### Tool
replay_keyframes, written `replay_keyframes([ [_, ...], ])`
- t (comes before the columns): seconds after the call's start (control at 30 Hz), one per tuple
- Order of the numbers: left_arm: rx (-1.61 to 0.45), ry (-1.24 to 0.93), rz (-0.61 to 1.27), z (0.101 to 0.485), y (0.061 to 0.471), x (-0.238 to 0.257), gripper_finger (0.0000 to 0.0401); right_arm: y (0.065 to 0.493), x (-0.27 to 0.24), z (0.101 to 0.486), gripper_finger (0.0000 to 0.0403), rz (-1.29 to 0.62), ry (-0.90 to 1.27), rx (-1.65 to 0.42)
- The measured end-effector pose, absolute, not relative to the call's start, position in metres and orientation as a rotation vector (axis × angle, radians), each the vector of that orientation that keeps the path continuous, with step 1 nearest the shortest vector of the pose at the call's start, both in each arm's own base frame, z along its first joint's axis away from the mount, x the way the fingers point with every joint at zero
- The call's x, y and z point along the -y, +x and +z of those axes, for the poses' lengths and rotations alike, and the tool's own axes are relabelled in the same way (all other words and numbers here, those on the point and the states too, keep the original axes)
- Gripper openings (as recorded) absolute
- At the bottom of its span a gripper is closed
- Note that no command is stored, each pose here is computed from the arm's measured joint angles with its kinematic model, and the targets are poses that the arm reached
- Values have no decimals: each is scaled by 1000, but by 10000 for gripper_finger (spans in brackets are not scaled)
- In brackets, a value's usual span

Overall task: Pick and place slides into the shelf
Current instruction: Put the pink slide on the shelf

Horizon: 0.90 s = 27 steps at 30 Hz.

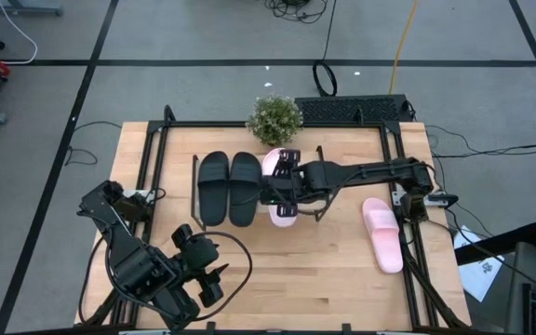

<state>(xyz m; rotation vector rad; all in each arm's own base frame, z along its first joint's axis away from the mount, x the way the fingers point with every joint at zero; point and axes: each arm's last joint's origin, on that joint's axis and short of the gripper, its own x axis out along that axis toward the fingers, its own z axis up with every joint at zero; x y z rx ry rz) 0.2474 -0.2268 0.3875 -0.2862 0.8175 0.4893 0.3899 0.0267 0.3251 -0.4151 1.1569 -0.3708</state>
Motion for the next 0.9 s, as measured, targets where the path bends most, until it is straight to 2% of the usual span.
replay_keyframes([
  [0.23, -819, -277, 486, 387, 248, 227, 243, 371, -35, 348, 270, -382, -367, -1106],
  [0.4, -821, -271, 482, 387, 247, 227, 243, 336, -54, 369, 270, -348, -362, -1145],
  [0.63, -822, -266, 471, 387, 245, 230, 243, 280, -83, 389, 270, -242, -59, -1255],
  [0.77, -823, -261, 469, 387, 245, 230, 243, 251, -104, 379, 270, -156, 31, -1329],
  [0.9, -827, -243, 462, 387, 245, 230, 243, 216, -117, 345, 270, -158, 90, -1485],
])
